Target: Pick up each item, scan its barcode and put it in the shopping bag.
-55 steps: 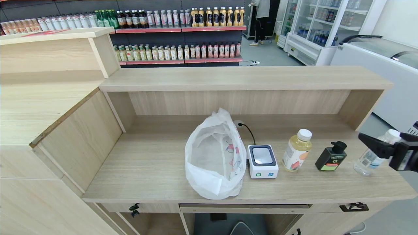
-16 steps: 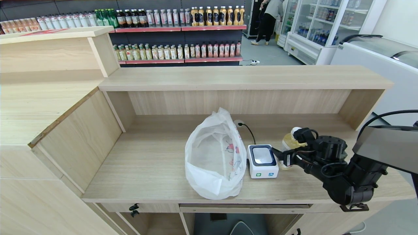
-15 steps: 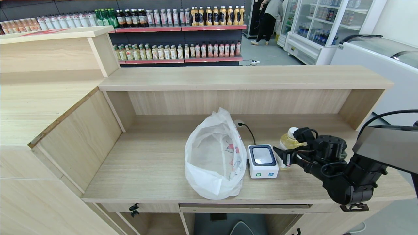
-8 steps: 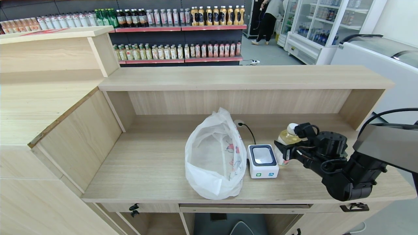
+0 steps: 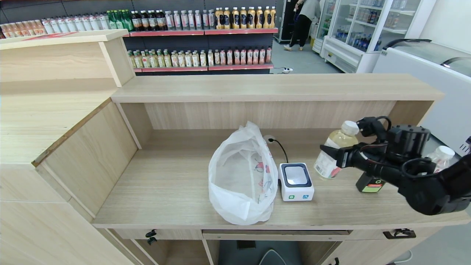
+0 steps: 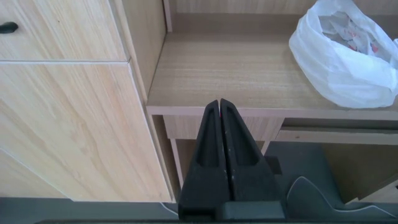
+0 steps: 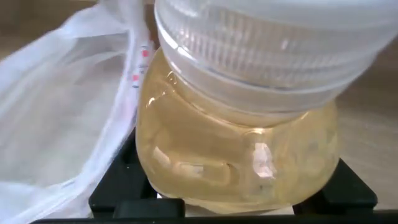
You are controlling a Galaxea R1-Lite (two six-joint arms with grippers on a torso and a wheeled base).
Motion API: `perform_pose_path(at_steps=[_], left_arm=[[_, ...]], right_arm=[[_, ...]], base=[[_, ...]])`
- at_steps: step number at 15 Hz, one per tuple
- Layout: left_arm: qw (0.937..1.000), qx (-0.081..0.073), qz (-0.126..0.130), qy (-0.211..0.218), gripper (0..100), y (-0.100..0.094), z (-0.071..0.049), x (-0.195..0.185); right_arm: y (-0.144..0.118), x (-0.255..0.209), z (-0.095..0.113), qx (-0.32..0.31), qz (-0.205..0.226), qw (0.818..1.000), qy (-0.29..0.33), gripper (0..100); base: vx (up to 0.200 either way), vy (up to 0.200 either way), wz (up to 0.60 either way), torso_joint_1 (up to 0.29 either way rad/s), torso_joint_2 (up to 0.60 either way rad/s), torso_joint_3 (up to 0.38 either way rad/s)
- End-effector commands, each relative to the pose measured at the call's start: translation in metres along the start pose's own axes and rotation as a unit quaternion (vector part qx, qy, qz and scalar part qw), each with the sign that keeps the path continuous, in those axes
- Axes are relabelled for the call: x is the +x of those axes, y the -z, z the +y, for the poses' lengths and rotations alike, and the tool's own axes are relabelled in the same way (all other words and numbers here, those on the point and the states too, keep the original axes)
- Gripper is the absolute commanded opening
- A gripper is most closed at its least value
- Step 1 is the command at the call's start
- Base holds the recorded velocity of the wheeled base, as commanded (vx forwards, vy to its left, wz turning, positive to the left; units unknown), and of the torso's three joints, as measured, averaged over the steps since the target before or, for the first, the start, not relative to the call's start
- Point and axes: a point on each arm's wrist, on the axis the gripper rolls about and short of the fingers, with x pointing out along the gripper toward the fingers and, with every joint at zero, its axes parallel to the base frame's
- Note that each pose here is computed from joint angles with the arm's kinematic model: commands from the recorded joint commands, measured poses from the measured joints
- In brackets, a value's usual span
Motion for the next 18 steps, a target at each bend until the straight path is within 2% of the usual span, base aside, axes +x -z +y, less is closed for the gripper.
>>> perform_pose_path(at_steps=[1,3,5,6,9,12,15,18], left_arm=[[1.0000,0.000,0.000,0.000,0,0.000,0.000,0.000],[1.0000,0.000,0.000,0.000,0,0.000,0.000,0.000],[1.0000,0.000,0.000,0.000,0,0.000,0.000,0.000],[1.0000,0.000,0.000,0.000,0,0.000,0.000,0.000],[1.0000,0.000,0.000,0.000,0,0.000,0.000,0.000],[1.0000,0.000,0.000,0.000,0,0.000,0.000,0.000],[1.0000,0.000,0.000,0.000,0,0.000,0.000,0.000],[1.0000,0.000,0.000,0.000,0,0.000,0.000,0.000]], right_arm=[[-0.076,-0.080,0.031,0.058,-0.008,0.992,-0.112,0],[-0.088,-0.109,0.046,0.079,0.014,0.978,-0.190,0],[-0.102,-0.133,0.065,0.087,0.005,0.959,-0.269,0],[-0.102,-0.133,0.065,0.087,0.005,0.959,-0.269,0],[-0.116,-0.160,0.098,0.111,-0.002,0.930,-0.350,0],[-0.123,-0.186,0.120,0.116,0.014,0.906,-0.406,0],[-0.129,-0.205,0.125,0.119,0.023,0.885,-0.450,0],[-0.135,-0.207,0.127,0.117,0.017,0.881,-0.458,0]], base=[[0.000,0.000,0.00,0.000,0.00,0.000],[0.000,0.000,0.00,0.000,0.00,0.000],[0.000,0.000,0.00,0.000,0.00,0.000],[0.000,0.000,0.00,0.000,0.00,0.000],[0.000,0.000,0.00,0.000,0.00,0.000],[0.000,0.000,0.00,0.000,0.00,0.000],[0.000,0.000,0.00,0.000,0.00,0.000],[0.000,0.000,0.00,0.000,0.00,0.000]])
